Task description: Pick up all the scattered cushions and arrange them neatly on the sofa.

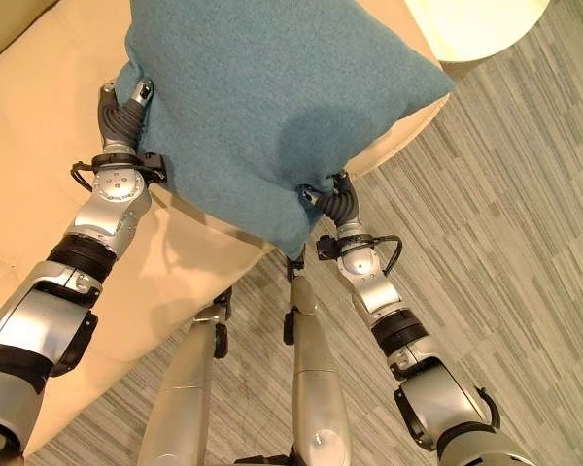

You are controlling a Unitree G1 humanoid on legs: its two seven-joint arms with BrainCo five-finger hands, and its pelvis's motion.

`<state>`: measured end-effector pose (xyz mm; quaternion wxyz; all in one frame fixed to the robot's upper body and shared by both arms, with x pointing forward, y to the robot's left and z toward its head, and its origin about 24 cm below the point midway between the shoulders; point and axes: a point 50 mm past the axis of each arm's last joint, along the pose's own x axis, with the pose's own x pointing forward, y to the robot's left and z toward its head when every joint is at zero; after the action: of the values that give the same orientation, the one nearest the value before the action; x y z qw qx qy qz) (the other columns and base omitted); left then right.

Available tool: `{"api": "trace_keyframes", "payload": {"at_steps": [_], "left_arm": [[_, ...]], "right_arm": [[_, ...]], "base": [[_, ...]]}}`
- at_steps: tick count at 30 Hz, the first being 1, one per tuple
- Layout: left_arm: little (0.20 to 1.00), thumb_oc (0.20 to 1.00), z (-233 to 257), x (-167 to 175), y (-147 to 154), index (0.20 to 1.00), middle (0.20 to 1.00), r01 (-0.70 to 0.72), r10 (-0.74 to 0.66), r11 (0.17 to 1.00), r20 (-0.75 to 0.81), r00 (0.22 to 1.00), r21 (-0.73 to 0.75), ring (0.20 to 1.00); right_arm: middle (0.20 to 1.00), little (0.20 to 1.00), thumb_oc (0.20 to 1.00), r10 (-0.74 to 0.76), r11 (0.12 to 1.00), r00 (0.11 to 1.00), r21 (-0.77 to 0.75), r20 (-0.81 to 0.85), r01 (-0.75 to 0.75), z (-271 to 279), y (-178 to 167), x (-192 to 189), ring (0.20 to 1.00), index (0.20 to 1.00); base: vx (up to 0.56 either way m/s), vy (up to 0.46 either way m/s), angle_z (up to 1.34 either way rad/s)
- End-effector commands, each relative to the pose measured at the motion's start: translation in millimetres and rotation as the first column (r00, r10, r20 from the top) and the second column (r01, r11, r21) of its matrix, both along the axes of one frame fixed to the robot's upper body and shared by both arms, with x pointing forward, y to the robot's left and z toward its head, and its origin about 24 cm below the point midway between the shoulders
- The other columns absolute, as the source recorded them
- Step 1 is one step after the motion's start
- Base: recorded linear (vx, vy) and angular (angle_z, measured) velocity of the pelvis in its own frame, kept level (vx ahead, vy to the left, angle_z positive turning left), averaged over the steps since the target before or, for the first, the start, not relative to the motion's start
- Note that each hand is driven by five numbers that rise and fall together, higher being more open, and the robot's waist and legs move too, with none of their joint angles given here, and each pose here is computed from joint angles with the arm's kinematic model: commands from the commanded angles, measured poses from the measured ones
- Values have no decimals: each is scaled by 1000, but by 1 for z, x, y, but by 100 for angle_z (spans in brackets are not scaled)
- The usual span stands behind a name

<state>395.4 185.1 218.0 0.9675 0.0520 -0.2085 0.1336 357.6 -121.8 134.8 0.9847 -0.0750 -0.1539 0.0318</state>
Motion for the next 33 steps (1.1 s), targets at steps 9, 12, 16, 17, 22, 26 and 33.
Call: {"api": "trace_keyframes", "payload": {"at_steps": [9,12,16,17,22,26,33], "left_arm": [[200,200,-52,-40,-64,200,200,319,-318,942,29,948,-104,200],[200,200,-82,-52,-61,200,200,322,-331,937,-44,943,-138,200],[200,200,-113,-72,-53,200,200,304,-335,921,-97,937,-244,200],[200,200,-118,-79,-50,200,200,301,-337,913,-95,937,-277,200],[200,200,-150,-106,-44,200,200,288,-365,884,-158,918,-368,200],[200,200,-160,-115,-42,200,200,298,-386,880,-192,902,-369,200],[200,200,-171,-125,-36,200,200,292,-390,886,-237,890,-361,200]], "right_arm": [[200,200,200,171,985,981,15,94,-174,8,27,-24,200,200],[200,200,200,183,983,982,12,46,-184,-9,27,-32,200,200],[200,200,200,196,981,981,5,3,-196,-25,25,-43,200,200],[200,200,200,198,980,980,-5,11,-198,-25,25,-46,200,200],[200,200,200,182,983,982,23,-57,-181,-46,13,-60,200,200],[200,200,200,183,983,980,33,-79,-181,-52,12,-64,200,200],[200,200,200,169,986,976,9,-135,-169,-66,7,-72,200,200]], "base": [[-7,-99,32],[26,-99,33],[46,-159,51],[46,-214,39],[6,-202,63],[-31,-115,56],[122,36,35]]}}
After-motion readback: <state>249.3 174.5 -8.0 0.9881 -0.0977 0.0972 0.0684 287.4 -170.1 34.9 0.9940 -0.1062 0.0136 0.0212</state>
